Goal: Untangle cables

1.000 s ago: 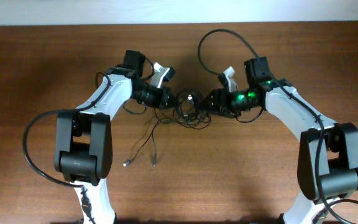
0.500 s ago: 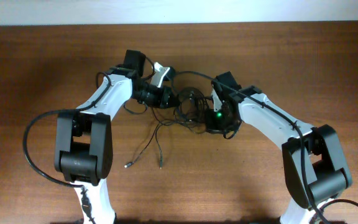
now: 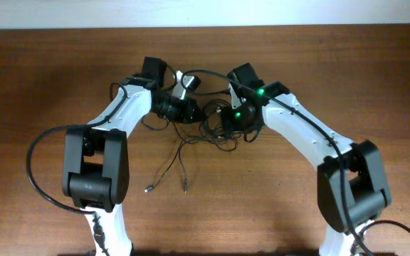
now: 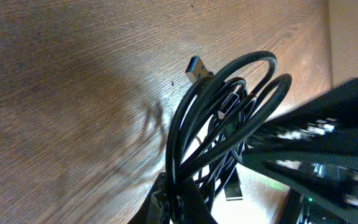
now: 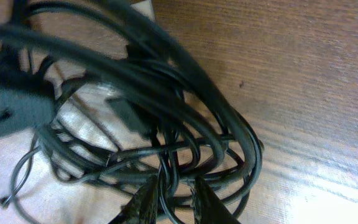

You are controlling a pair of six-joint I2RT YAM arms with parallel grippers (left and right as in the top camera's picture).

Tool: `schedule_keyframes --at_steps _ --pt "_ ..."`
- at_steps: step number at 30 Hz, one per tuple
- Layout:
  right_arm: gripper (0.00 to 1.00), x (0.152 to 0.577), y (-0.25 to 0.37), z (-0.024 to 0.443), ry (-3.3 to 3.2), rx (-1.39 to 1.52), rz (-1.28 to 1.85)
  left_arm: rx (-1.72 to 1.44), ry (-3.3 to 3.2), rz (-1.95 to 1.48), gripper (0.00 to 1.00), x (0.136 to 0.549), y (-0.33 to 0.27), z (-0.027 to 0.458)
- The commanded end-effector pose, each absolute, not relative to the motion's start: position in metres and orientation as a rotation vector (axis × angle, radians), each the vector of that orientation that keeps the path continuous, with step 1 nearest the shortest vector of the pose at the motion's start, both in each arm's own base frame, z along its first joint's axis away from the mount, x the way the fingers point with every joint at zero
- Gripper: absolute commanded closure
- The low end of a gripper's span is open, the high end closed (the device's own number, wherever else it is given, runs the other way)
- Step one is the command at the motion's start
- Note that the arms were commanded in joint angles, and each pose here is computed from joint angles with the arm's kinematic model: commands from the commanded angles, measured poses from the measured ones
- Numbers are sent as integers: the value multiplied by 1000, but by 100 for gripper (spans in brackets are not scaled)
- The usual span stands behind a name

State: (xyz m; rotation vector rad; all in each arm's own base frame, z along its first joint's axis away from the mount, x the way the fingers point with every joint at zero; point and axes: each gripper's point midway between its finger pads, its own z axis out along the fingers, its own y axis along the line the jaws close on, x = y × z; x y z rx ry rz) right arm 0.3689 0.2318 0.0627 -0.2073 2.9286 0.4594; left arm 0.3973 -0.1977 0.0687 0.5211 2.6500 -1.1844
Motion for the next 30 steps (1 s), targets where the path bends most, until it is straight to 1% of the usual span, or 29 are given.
schedule_keyframes --at_steps 1,6,9,11,14,17,18,19,20,22,23,24,25,26,28,30 --pt "81 369 234 51 2934 -203 421 523 2617 -1204 100 397 -200 83" --pt "80 381 240 53 2883 -201 440 521 2611 -1217 100 397 -201 84" --pt "78 388 229 47 2872 -178 332 520 2611 -1220 100 396 -201 85" --pt "78 388 228 47 2869 -176 323 524 2596 -1254 100 395 -204 88" --pt "74 390 230 41 2863 -185 299 525 2590 -1270 100 395 -205 89" --pt "75 394 230 28 2868 -162 280 524 2589 -1283 100 393 -206 90" --pt "80 394 230 24 2873 -162 278 523 2591 -1284 100 393 -206 90" --pt "92 395 230 25 2871 -162 279 523 2591 -1284 100 393 -205 90" --pt "96 394 231 27 2871 -164 293 524 2590 -1283 100 393 -206 90" --pt "96 390 237 32 2876 -174 347 523 2594 -1273 100 394 -205 89" --pt "96 386 242 38 2883 -187 401 520 2612 -1229 89 395 -201 85" --pt "96 383 246 42 2886 -195 445 517 2627 -1194 69 397 -199 82" --pt "96 378 252 46 2894 -206 509 517 2629 -1189 58 397 -198 81" --pt "96 374 257 48 2905 -216 566 517 2628 -1189 53 397 -198 81" --pt "96 353 268 54 2967 -251 779 518 2626 -1191 50 397 -199 82" --pt "96 336 264 61 3018 -295 946 562 2584 -1231 48 395 -203 87"
